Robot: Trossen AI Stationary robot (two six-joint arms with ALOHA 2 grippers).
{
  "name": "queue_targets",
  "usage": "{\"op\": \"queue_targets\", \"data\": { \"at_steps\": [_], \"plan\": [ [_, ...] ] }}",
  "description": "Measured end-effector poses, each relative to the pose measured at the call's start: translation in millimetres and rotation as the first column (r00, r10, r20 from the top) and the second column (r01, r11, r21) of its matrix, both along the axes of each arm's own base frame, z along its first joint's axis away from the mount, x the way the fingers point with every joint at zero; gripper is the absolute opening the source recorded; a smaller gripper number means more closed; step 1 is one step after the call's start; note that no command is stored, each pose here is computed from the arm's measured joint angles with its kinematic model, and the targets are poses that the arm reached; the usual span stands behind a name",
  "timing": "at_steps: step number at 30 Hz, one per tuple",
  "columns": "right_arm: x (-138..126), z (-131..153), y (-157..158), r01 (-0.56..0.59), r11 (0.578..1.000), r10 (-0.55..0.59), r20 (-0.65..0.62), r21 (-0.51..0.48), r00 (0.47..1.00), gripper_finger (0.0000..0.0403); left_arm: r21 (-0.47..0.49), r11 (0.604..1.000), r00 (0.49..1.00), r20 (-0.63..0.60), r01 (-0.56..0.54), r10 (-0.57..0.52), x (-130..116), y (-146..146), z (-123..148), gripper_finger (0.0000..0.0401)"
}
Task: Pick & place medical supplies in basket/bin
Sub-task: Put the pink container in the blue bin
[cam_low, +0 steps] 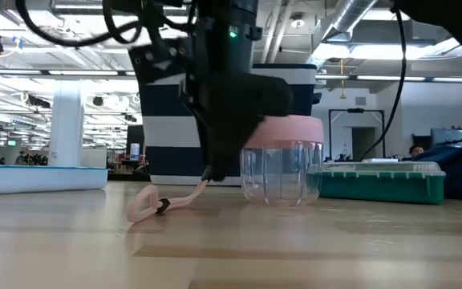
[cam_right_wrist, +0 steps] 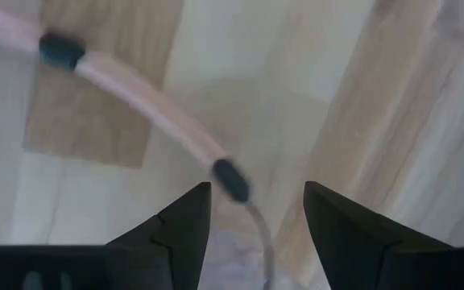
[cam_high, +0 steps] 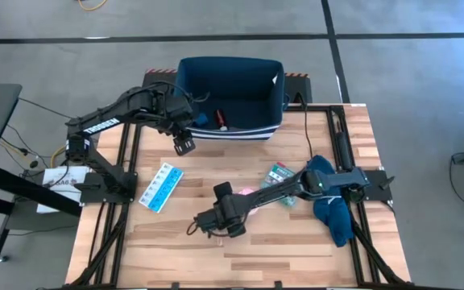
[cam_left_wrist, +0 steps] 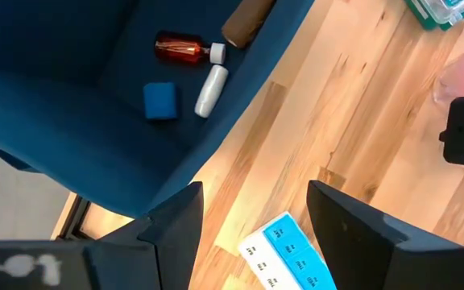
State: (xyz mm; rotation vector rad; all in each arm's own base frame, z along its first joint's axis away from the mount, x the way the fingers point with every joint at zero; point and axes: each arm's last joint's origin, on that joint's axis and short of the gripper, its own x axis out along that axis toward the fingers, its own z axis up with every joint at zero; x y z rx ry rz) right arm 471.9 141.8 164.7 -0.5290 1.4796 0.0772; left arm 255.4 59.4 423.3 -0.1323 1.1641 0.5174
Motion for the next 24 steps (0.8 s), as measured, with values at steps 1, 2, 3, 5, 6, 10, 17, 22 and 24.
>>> {"op": "queue_targets", "data": {
  "at_steps": [1, 2, 3, 5, 6, 10, 17, 22, 24],
  "plan": [
    [1, 1, -2, 0.005, 1.000, -0.006, 0.006, 0.001, 1.000, 0.0189, 0.001, 1.000, 1.000, -0.002, 0.003, -0.003, 0, 0, 0, 0.0213],
    [2, 1, -5, 0.015, 1.000, -0.015, 0.007, 0.002, 1.000, 0.0186, 0.002, 1.000, 1.000, -0.003, 0.007, -0.007, 0, 0, 0, 0.0213],
    [2, 1, -7, 0.026, 1.000, -0.026, 0.008, 0.005, 1.000, 0.0183, 0.003, 1.000, 1.000, -0.003, 0.008, -0.008, 0, 0, 0, 0.0212],
    [4, 2, -13, 0.049, 0.998, -0.049, 0.002, 0.039, 0.999, 0.0176, 0.006, 1.000, 1.000, -0.004, 0.007, -0.006, 0, 0, 0, 0.0212],
    [4, 3, -15, 0.056, 0.996, -0.056, -0.003, 0.068, 0.998, 0.0173, 0.007, 1.000, 1.000, -0.004, 0.006, -0.006, 0, 0, 0, 0.0212],
    [8, 1, -23, 0.044, 0.991, -0.041, -0.023, 0.130, 0.999, 0.0163, 0.006, 1.000, 1.000, -0.003, 0.003, -0.003, 0, 0, 0, 0.0212],
    [15, 0, -30, 0.031, 0.982, -0.036, 0.020, 0.186, 0.999, 0.0147, 0.008, 1.000, 1.000, -0.003, 0.002, -0.002, 0, 0, 0, 0.0212],
    [14, 0, -35, 0.025, 0.978, -0.022, -0.018, 0.209, 1.000, 0.0129, 0.008, 1.000, 1.000, -0.003, 0.002, -0.002, 0, 0, 0, 0.0212],
    [13, 0, -36, 0.032, 0.977, -0.026, -0.028, 0.210, 0.999, 0.0126, 0.007, 1.000, 1.000, -0.003, 0.000, 0.000, 0, 0, 0, 0.0212]
  ]
}}
